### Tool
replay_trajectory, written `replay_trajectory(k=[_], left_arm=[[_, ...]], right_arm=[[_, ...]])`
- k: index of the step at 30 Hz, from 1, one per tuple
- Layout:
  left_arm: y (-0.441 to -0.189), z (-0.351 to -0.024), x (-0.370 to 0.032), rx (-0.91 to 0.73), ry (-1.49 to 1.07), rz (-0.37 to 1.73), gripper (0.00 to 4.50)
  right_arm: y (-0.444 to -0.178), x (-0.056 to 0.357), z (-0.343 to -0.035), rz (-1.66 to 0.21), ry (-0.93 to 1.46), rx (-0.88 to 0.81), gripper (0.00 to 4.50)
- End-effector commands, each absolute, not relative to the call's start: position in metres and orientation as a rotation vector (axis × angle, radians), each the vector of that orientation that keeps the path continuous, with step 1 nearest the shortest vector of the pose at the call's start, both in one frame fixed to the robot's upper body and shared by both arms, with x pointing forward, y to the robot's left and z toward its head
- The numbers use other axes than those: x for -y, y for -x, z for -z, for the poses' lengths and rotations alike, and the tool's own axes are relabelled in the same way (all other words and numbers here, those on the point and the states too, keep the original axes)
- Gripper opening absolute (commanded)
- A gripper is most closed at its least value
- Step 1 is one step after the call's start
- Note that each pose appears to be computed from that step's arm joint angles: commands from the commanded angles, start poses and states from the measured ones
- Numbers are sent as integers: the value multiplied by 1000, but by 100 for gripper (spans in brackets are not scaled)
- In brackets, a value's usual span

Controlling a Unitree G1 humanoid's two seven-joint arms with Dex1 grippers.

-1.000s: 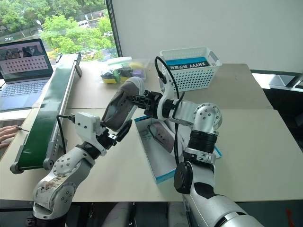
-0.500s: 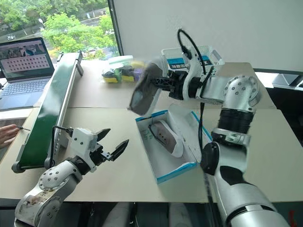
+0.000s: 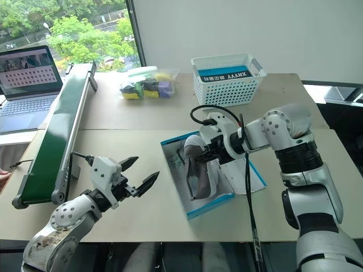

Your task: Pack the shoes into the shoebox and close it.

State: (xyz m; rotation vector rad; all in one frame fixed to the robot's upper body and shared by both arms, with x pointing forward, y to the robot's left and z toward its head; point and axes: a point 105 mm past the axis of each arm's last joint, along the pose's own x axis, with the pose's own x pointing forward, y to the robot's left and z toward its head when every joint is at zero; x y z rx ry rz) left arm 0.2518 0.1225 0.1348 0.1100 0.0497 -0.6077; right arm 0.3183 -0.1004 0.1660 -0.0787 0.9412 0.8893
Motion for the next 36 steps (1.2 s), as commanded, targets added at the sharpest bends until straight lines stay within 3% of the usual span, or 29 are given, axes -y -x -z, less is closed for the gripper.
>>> replay_trajectory(k=[1,7,15,25,36], left_arm=[[-250,-143,-119,-9,-120,623,448],[-250,-143,-120,-8,-120,616,448],[-251,-144,-121,-8,-125,609,448],[-253,-144,-121,-7,-126,605,450],[-258,-144,-118,-2,-135,631,450]], right_arm=[[-297,85,-157,-1000,161,-969,79],[-294,81,-144,-1000,216,-999,79],[-309,82,-130,-920,259,-998,79],[-309,63,-147,-974,202,-937,401],[-328,75,-189,-916,134,-785,401]])
